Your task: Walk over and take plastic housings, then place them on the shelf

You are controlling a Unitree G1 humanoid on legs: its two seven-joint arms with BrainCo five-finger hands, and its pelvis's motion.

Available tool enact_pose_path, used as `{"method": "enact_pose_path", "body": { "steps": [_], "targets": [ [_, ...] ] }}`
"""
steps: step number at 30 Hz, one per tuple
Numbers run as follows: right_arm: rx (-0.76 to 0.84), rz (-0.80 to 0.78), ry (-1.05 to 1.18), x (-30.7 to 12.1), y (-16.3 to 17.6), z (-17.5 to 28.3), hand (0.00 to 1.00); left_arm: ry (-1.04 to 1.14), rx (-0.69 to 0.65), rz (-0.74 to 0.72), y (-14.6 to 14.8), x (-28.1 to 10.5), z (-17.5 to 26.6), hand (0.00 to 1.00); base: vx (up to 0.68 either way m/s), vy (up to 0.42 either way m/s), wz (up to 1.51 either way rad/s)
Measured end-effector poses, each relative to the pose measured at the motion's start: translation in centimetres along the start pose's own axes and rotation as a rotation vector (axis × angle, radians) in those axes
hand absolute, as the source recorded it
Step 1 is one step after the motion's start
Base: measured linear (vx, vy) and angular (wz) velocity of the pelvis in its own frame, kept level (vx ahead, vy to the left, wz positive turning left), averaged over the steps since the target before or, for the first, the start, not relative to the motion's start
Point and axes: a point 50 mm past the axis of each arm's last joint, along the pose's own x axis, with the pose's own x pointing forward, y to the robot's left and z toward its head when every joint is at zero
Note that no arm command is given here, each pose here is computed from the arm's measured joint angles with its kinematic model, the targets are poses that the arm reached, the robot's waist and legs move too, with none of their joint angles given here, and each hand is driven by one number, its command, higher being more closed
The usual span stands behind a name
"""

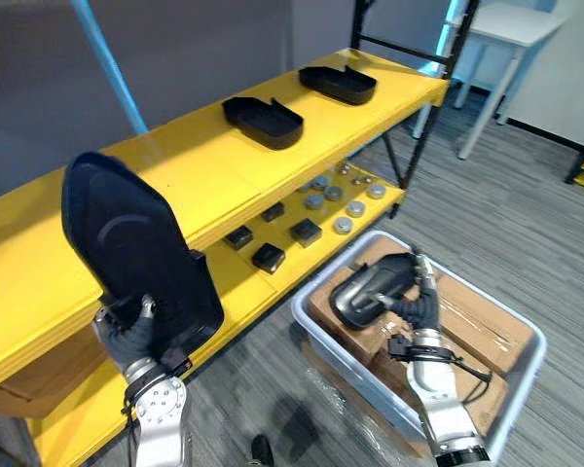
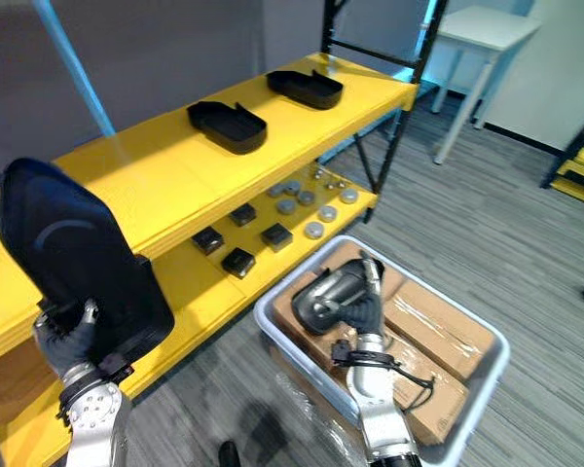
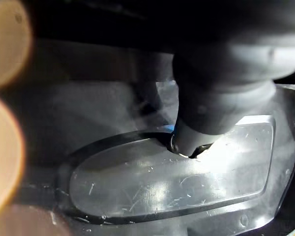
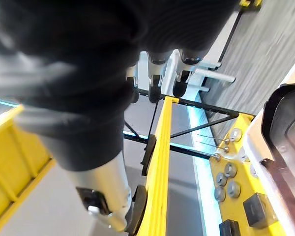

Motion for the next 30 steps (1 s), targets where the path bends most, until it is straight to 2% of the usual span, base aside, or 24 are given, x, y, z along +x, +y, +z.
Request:
{"method": "enact_pose_path", "body": {
  "steps": [5,10,13,18,22,26,30],
  "targets": [
    [0.046,-0.129,0.058,-1.0,-1.9,-0.8,0.0,-0.118,0.019,-0.049,-0.4,1.0,1.9,1.0,0.14,0.039,1.44],
    [0.08,-0.333,0.058,-1.4,-7.0,-0.8,0.0,-0.172,-0.05,-0.134,-2.8,1.3,3.5,1.0,0.11,-0.178,1.66],
    [0.084,-0.399,0.03,-1.5,-9.4,-0.3,0.0,-0.196,-0.099,-0.206,-4.3,0.6,4.2,1.0,0.13,-0.351,1.29],
    [0.136,-0.386,-0.007,-1.2,-9.6,0.5,0.0,-0.245,-0.152,-0.259,-5.4,0.4,5.6,1.0,0.15,-0.131,0.23],
    [0.173,-0.384,-0.019,-2.2,-10.1,0.7,0.0,-0.247,-0.238,-0.324,-7.5,0.3,6.6,1.0,0.07,0.001,0.38],
    [0.258,-0.35,-0.032,-2.5,-8.8,1.0,0.0,-0.204,-0.286,-0.319,-8.3,2.0,6.4,1.0,-0.01,0.047,-0.36],
    [0.286,-0.229,0.018,-3.9,-6.8,0.5,0.0,-0.124,-0.358,-0.311,-9.1,5.3,6.0,1.0,-0.02,0.053,-0.55]
  ]
}}
